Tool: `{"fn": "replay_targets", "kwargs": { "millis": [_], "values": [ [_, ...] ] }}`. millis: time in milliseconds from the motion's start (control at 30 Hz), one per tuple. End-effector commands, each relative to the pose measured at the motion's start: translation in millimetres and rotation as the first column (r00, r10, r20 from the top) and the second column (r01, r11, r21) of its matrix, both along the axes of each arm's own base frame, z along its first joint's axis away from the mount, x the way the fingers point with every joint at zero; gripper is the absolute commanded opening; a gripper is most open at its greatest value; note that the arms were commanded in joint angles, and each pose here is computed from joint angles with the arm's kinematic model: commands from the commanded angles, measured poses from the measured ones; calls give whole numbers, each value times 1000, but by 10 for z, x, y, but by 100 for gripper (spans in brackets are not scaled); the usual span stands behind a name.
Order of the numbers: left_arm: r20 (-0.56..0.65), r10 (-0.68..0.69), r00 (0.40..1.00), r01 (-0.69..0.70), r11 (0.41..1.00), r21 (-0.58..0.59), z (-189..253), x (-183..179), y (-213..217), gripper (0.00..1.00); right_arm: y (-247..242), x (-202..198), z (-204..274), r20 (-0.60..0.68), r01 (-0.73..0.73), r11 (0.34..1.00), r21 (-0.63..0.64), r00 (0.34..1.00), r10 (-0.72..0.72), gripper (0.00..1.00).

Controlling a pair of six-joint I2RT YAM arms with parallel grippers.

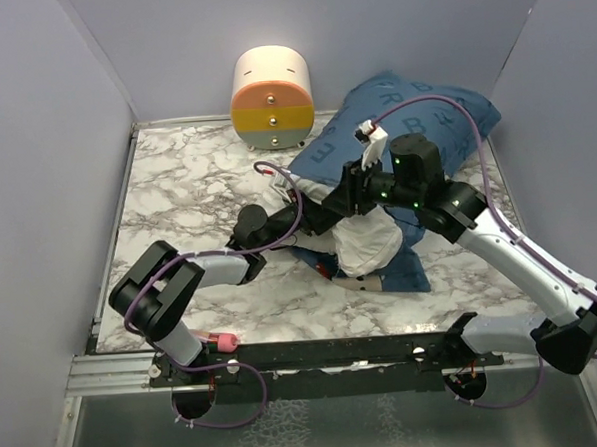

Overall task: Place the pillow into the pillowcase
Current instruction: Stuff the pillow into the pillowcase.

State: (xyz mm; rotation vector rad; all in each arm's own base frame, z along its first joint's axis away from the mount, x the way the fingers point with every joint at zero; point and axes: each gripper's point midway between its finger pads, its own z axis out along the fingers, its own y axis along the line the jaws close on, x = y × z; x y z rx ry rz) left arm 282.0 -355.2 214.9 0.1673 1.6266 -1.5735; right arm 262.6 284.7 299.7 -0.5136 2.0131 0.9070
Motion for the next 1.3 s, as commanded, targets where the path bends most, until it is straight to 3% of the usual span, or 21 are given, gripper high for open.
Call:
{"fn": "replay_targets", "kwargs": {
  "millis": [0,100,167,300,533,633,767,967,1267],
  "values": [
    [-47,64,997,-59,993,99,-127,5,217,62,-247,-141,266,109,15,998,-57,994,-9,49],
    [-98,62,993,-45,985,167,-198,-167,365,68,-409,-115,407,155,76,994,-79,986,-63,65],
    [-123,65,990,-41,982,186,-203,-289,476,69,-564,-66,401,164,144,982,-124,979,-123,70],
    [-163,73,984,-40,979,199,-182,-537,690,69,-833,-10,203,140,230,954,-194,969,-205,71],
    [-226,39,973,-11,992,122,116,-824,911,78,-1071,-36,-229,49,277,921,-276,960,-274,63],
    [-280,-3,960,24,997,69,277,-864,859,78,-1043,-92,-224,44,248,932,-264,968,-245,58],
    [-358,-34,933,50,998,37,372,-800,710,80,-965,-149,-244,27,185,947,-261,982,-185,59],
    [-344,112,932,-76,990,117,302,-632,749,81,-567,-147,562,198,16,998,-60,980,-4,66],
    [-453,339,825,-345,936,72,242,-471,1226,80,53,519,525,143,-85,979,-187,983,112,69]
  ]
}}
